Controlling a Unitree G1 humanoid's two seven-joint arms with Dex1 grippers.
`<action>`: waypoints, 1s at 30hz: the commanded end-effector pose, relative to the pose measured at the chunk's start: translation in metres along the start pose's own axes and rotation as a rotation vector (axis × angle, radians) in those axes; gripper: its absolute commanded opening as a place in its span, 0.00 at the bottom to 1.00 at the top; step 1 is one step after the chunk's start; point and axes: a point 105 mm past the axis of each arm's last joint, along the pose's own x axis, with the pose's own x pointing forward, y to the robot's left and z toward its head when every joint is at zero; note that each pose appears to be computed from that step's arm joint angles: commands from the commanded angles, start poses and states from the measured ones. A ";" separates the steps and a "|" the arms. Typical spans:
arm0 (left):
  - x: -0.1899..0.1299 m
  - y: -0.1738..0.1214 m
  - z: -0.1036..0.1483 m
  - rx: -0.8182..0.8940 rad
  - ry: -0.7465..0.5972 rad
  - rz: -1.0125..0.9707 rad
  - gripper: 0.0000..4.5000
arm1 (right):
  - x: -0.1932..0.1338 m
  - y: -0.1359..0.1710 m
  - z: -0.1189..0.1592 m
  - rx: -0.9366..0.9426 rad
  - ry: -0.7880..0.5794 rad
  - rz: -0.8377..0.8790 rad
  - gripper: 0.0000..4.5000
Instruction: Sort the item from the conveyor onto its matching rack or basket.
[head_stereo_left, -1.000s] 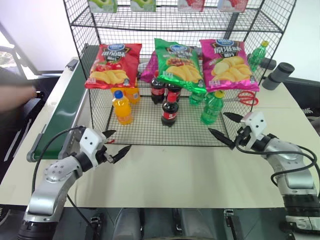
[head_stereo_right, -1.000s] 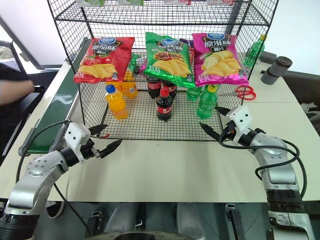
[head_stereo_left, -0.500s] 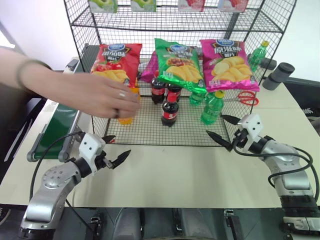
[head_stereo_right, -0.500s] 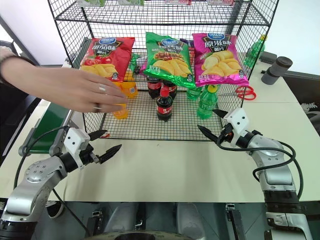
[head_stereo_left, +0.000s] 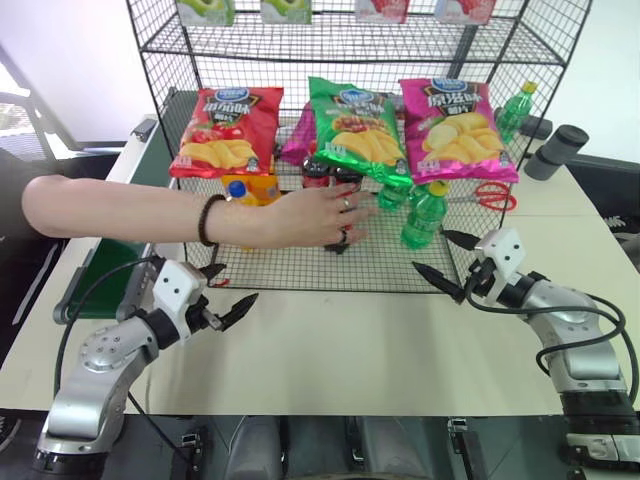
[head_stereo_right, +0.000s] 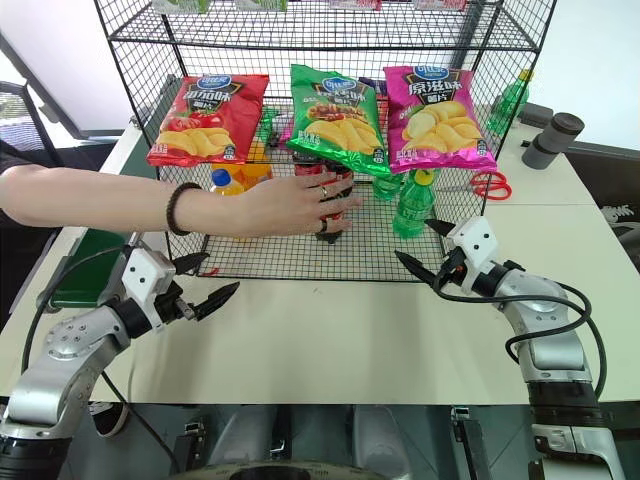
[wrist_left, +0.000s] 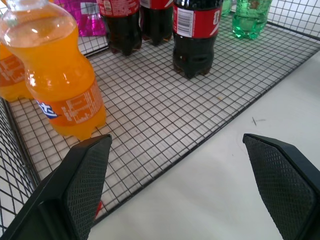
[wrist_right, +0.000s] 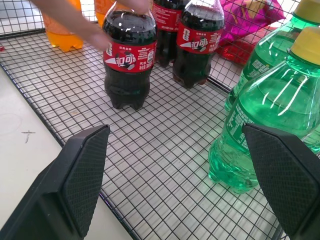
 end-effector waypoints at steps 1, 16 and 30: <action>0.001 0.000 0.008 0.034 -0.031 0.002 1.00 | -0.001 -0.001 0.012 -0.031 -0.029 -0.008 0.98; 0.006 -0.001 0.007 0.041 -0.042 0.008 1.00 | 0.001 0.000 0.009 -0.031 -0.027 -0.006 0.98; 0.012 0.004 0.013 0.017 -0.079 0.037 1.00 | 0.006 -0.002 0.008 -0.035 -0.036 -0.015 0.98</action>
